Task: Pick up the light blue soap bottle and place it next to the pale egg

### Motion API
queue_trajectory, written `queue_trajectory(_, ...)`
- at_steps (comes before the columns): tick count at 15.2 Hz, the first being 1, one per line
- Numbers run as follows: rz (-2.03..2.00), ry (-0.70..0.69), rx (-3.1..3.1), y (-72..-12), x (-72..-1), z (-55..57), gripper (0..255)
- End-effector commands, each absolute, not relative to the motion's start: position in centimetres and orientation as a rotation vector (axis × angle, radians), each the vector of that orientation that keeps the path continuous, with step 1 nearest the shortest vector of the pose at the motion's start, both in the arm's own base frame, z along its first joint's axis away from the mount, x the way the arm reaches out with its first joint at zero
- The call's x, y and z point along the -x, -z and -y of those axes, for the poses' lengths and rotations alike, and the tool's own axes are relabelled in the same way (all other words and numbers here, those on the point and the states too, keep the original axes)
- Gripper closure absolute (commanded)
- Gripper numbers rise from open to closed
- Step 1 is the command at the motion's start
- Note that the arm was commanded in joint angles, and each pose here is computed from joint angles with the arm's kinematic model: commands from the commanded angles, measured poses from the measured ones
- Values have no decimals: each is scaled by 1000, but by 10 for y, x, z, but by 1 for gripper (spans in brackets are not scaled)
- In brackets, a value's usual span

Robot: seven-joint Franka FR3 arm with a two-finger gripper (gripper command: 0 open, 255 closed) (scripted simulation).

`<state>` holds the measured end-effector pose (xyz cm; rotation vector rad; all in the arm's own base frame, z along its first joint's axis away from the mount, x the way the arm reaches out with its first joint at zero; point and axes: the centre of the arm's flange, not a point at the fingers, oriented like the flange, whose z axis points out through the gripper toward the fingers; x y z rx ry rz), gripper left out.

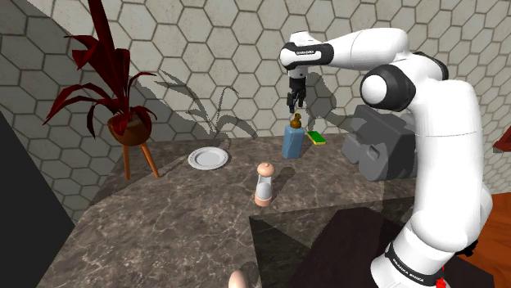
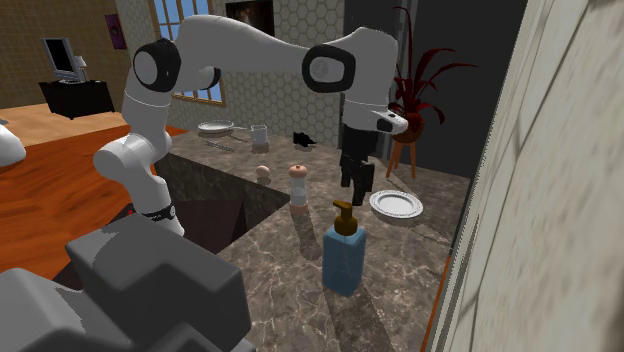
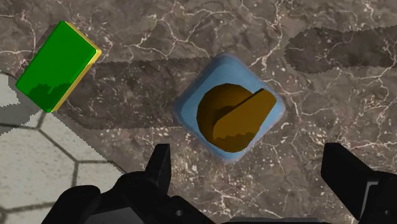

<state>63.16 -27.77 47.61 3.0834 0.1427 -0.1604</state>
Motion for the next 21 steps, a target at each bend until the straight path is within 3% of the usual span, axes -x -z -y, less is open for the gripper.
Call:
queue_trajectory(1, -146, 160, -3085, -468, -638, 282, 0)
queue_trajectory(15, -146, 160, -3085, -439, -635, 284, 0)
queue_trajectory(16, -146, 160, -3085, -439, -635, 284, 255)
queue_trajectory(21, -146, 160, -3085, -439, -635, 284, 255)
